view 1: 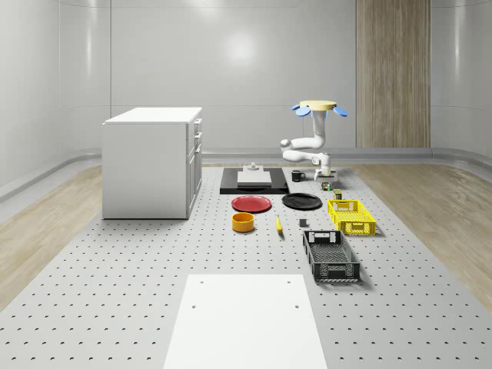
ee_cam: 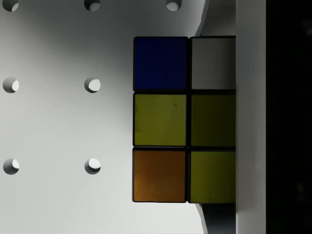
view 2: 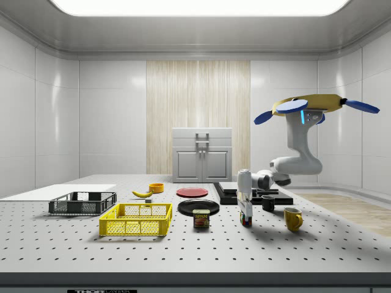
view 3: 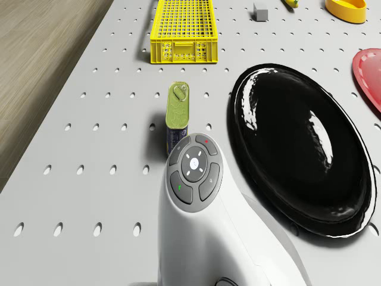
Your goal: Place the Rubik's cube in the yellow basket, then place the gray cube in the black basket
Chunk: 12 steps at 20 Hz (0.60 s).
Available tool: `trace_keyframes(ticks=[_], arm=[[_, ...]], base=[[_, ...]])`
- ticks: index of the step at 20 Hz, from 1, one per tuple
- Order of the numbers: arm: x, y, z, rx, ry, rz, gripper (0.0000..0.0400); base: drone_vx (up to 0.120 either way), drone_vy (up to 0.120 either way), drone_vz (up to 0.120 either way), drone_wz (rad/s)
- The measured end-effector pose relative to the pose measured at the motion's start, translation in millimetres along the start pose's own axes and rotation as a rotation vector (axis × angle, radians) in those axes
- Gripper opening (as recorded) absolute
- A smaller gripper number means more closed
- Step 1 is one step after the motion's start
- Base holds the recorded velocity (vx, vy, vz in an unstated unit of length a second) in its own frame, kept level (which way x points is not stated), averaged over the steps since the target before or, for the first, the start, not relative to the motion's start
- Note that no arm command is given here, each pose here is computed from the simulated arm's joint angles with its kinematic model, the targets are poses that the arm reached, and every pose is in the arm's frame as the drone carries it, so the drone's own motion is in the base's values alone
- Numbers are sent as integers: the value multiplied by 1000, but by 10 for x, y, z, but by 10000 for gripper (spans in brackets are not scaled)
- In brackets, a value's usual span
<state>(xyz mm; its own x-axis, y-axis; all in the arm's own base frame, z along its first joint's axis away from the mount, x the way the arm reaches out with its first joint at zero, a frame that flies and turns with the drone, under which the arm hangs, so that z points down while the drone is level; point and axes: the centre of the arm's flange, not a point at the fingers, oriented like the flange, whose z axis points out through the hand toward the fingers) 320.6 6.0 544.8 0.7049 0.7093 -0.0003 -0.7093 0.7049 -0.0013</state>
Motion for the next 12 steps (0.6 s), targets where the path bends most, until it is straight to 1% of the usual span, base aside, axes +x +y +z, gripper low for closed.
trace_keyframes(ticks=[7,10,11,12], arm=[[2,0,-7,1,-2,-26,288],[3,1,-77,1,-1,-21,289],[3,1,-111,1,-1,-20,289],[4,1,-149,1,-1,-19,289]], base=[[0,0,0,0],[0,0,0,0],[0,0,40,0],[0,0,120,0]])
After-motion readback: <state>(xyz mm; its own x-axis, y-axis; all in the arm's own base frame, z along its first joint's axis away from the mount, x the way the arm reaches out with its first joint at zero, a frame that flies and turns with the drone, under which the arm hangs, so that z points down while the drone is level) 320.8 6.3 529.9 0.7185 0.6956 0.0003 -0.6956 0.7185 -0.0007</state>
